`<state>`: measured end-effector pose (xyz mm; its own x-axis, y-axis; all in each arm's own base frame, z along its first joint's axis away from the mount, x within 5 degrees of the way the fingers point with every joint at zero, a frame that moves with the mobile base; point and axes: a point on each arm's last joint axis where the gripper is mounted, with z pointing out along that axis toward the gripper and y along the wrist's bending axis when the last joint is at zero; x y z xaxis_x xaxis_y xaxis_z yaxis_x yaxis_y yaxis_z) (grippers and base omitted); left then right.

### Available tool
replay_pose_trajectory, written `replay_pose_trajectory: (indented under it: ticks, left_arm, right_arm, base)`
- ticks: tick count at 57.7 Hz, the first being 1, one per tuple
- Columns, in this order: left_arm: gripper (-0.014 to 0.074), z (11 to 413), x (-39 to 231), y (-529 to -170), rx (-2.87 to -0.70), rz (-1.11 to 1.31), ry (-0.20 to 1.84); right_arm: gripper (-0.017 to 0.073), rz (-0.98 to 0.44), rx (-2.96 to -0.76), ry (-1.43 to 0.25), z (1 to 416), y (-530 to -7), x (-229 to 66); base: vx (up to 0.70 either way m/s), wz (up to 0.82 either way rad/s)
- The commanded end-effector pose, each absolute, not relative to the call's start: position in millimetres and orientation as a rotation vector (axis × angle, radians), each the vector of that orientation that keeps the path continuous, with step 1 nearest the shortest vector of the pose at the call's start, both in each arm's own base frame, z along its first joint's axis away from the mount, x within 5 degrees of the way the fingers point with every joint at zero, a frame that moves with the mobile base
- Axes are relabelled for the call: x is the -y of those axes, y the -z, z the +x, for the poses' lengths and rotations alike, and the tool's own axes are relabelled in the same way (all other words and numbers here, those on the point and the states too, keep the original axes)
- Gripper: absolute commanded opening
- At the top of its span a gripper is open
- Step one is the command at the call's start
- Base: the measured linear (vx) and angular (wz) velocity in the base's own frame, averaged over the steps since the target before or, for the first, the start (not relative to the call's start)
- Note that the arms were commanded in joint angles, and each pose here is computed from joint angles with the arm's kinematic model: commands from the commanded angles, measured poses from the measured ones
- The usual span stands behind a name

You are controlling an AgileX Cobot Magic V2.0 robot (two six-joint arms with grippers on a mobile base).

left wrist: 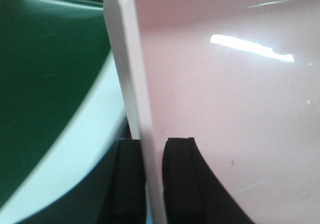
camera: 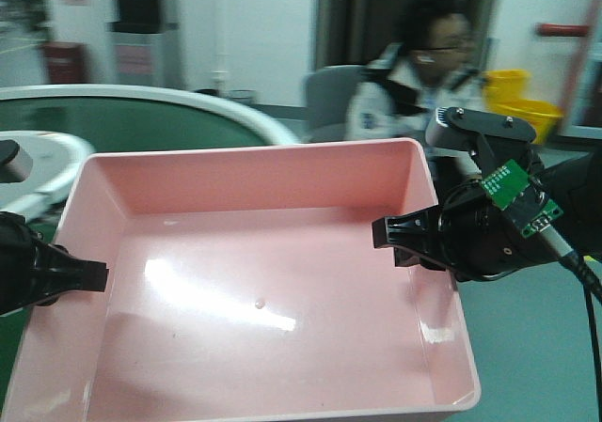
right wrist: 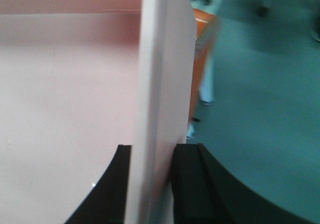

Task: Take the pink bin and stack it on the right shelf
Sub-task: 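Hold the pink bin with both grippers while the base drives to the table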

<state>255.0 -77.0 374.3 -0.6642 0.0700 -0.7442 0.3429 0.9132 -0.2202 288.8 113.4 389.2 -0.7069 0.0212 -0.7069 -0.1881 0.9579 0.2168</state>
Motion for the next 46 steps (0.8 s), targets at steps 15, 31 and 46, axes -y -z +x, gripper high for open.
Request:
replay_pose_trajectory:
  ticks: [15,31,46]
  left_arm:
    - [-0.0001,246.0,78.9,-395.1,-2.185,0.296,0.482]
    - [-0.0001,246.0,78.9,-395.0,-2.185,0.296,0.482]
    - [-0.0001,246.0,78.9,-395.0,-2.185,0.296,0.482]
  right_arm:
    - [-0.0008,-0.098,-2.136,-0.369,286.6,-420.6,-107.0]
    - [-0.0008,-0.098,-2.139,-0.368,286.5,-420.4,-106.9]
    - [-0.0008,-0.098,-2.141,-0.368,286.4,-420.2,-106.9]
  base:
    - [-0.1,-0.97]
    - [0.03,-0.74]
    - [0.17,-0.48]
